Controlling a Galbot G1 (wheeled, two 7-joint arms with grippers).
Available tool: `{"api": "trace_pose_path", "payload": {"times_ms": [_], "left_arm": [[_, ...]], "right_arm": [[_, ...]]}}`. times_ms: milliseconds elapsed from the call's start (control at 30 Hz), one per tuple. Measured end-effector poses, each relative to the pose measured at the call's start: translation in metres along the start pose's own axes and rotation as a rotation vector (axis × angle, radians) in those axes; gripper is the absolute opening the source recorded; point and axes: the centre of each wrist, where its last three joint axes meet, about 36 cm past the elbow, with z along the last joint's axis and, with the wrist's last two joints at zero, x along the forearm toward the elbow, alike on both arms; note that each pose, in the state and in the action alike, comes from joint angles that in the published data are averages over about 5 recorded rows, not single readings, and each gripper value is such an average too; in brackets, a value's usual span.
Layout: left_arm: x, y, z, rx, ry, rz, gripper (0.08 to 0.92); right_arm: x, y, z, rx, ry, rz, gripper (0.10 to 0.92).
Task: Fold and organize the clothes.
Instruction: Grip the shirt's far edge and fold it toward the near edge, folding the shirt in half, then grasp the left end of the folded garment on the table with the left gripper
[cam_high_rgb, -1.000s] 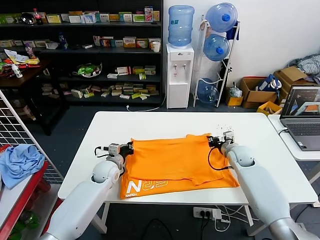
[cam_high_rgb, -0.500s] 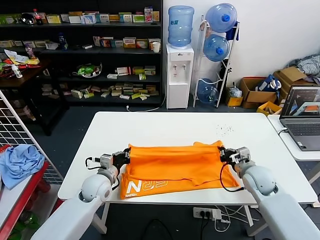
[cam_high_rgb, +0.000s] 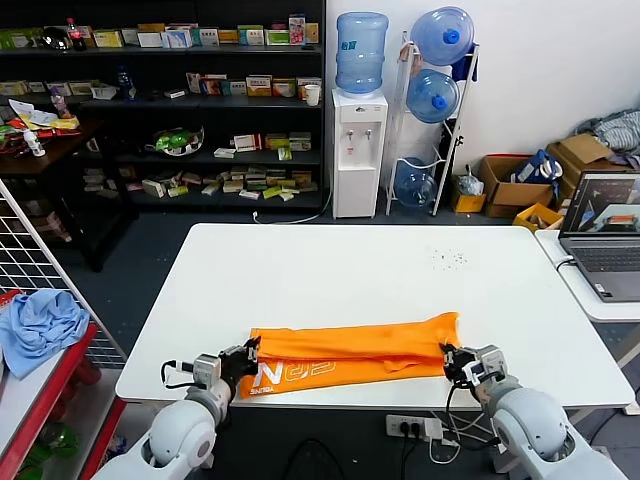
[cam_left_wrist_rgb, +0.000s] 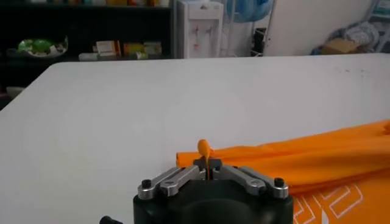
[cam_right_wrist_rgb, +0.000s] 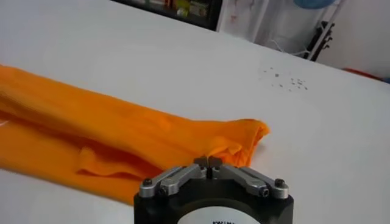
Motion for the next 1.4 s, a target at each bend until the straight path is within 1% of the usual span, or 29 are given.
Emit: {"api": "trace_pose_path", "payload": {"times_ms": [233,400,533,700,733,800,867,967,1233,1400], "left_arm": [[0.007,0.000,0.004,0.007,-0.010,-0.021,0.379],[0.007,0.002,0.006,0.033,-0.005,-0.036,0.526],[0.005,0.004,0.007,0.073,0.009,-0.047,0.639],[0.002,0.005,0.009,0.135,0.039,-0.050,0.776],[0.001,0.005,0.009,0.146,0.046,-0.049,0.794],[0.000,0.004,0.011,0.166,0.060,-0.046,0.809],[0.000,0.004,0.013,0.182,0.071,-0.042,0.793],[-0.001,0.003,0.015,0.197,0.079,-0.038,0.722],[-0.002,-0.003,0.018,0.218,0.092,-0.020,0.488],[-0.001,-0.008,0.016,0.221,0.089,-0.003,0.341]], "right_arm": [[0.009,0.006,0.000,0.002,-0.006,-0.002,0.371],[0.013,0.009,-0.001,0.004,-0.011,-0.007,0.510],[0.014,0.010,-0.001,0.005,-0.009,-0.008,0.631],[0.016,0.012,-0.002,0.005,-0.009,-0.010,0.766],[0.016,0.012,-0.002,0.005,-0.009,-0.011,0.789],[0.017,0.012,-0.003,0.005,-0.011,-0.012,0.811],[0.018,0.012,-0.004,0.004,-0.014,-0.013,0.820],[0.019,0.012,-0.005,0.003,-0.016,-0.013,0.822],[0.020,0.012,-0.009,-0.001,-0.025,-0.010,0.823],[0.020,0.011,-0.012,-0.006,-0.033,-0.005,0.823]]}}
